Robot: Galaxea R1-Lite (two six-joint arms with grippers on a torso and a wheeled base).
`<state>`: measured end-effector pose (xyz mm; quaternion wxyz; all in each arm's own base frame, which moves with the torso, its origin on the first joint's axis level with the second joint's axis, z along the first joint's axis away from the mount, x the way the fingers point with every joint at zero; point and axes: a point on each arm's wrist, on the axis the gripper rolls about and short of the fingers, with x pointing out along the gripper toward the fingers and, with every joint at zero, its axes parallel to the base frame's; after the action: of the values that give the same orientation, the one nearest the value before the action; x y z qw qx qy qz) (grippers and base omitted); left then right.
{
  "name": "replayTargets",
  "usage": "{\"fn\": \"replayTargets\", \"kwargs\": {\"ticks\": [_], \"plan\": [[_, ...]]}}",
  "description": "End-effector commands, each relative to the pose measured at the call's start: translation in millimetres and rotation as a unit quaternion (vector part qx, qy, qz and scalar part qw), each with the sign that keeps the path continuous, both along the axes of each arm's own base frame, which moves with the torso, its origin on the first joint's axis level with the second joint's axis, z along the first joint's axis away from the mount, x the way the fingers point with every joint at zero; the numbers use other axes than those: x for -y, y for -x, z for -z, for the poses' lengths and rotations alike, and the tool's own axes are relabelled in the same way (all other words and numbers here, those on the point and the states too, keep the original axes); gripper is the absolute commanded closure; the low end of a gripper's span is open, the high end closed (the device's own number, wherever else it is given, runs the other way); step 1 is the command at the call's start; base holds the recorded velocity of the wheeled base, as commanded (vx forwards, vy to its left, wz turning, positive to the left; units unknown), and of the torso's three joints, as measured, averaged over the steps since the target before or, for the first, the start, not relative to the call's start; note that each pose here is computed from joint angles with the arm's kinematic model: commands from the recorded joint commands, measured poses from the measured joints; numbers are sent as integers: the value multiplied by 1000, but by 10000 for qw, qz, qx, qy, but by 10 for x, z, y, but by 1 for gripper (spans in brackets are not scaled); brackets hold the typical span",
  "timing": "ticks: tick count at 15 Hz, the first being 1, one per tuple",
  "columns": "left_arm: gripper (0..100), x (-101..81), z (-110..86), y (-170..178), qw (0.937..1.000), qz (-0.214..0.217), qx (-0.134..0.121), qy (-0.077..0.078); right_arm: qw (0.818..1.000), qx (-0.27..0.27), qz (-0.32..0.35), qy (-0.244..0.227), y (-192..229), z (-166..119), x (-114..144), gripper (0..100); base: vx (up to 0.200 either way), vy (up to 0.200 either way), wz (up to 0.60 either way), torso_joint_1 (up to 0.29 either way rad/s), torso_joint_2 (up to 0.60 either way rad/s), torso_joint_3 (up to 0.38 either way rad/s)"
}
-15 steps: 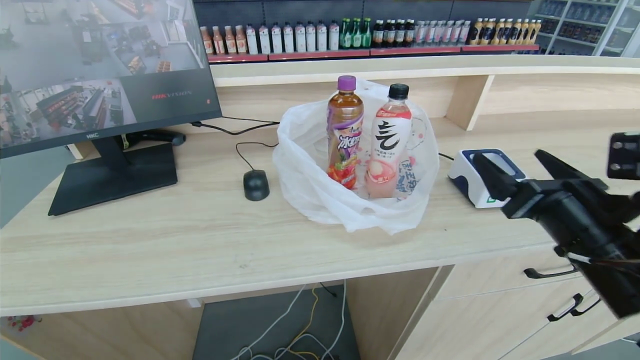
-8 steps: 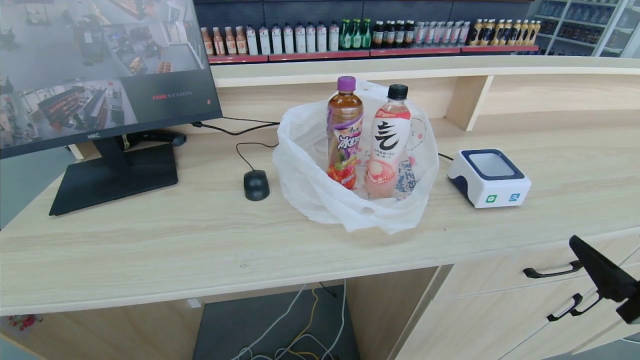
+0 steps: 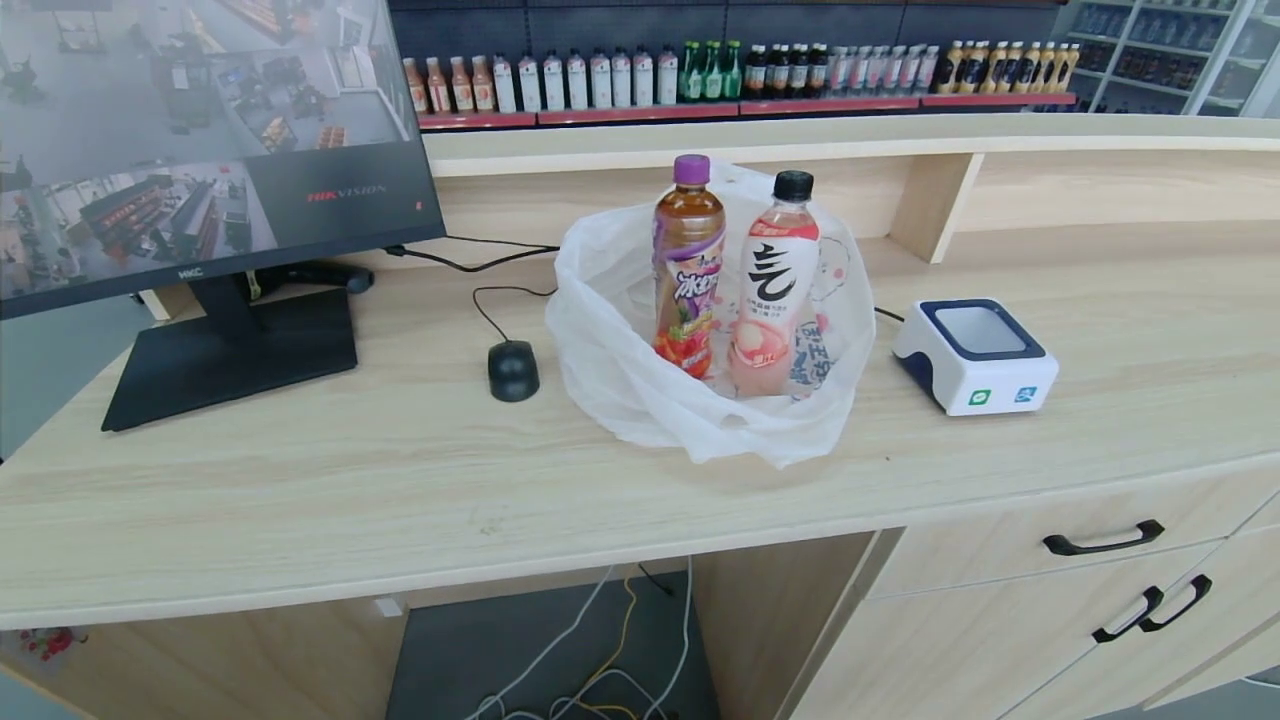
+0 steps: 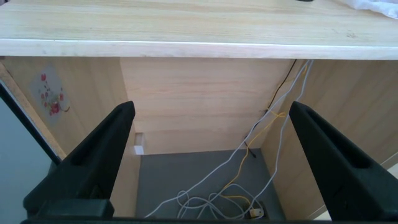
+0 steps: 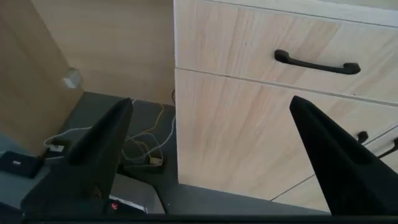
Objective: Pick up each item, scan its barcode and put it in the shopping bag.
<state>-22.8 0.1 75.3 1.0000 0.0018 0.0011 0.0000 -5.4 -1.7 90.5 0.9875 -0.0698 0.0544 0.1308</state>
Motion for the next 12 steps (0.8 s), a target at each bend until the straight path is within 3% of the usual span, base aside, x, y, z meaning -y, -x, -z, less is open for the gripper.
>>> {"fn": "replayTargets", "kwargs": {"ticks": [1, 4, 6, 9, 12], "plan": [[0, 0, 0, 0, 10000, 0, 3, 3, 9999, 52, -123, -44, 94, 77, 18, 0, 0, 0, 0, 0, 0, 0], [0, 0, 0, 0, 10000, 0, 3, 3, 9980, -245, 573, -130, 37, 112, -9, 0, 0, 0, 0, 0, 0, 0], [0, 0, 0, 0, 10000, 0, 3, 10, 9972, -84, 723, -162, 63, 115, -9, 0, 0, 0, 0, 0, 0, 0], [0, 0, 0, 0, 10000, 0, 3, 3, 9884, 242, 1478, -266, 115, 126, -30, 0, 0, 0, 0, 0, 0, 0], [0, 0, 0, 0, 10000, 0, 3, 10, 9918, 420, 1112, -463, 150, 136, -18, 0, 0, 0, 0, 0, 0, 0]]}}
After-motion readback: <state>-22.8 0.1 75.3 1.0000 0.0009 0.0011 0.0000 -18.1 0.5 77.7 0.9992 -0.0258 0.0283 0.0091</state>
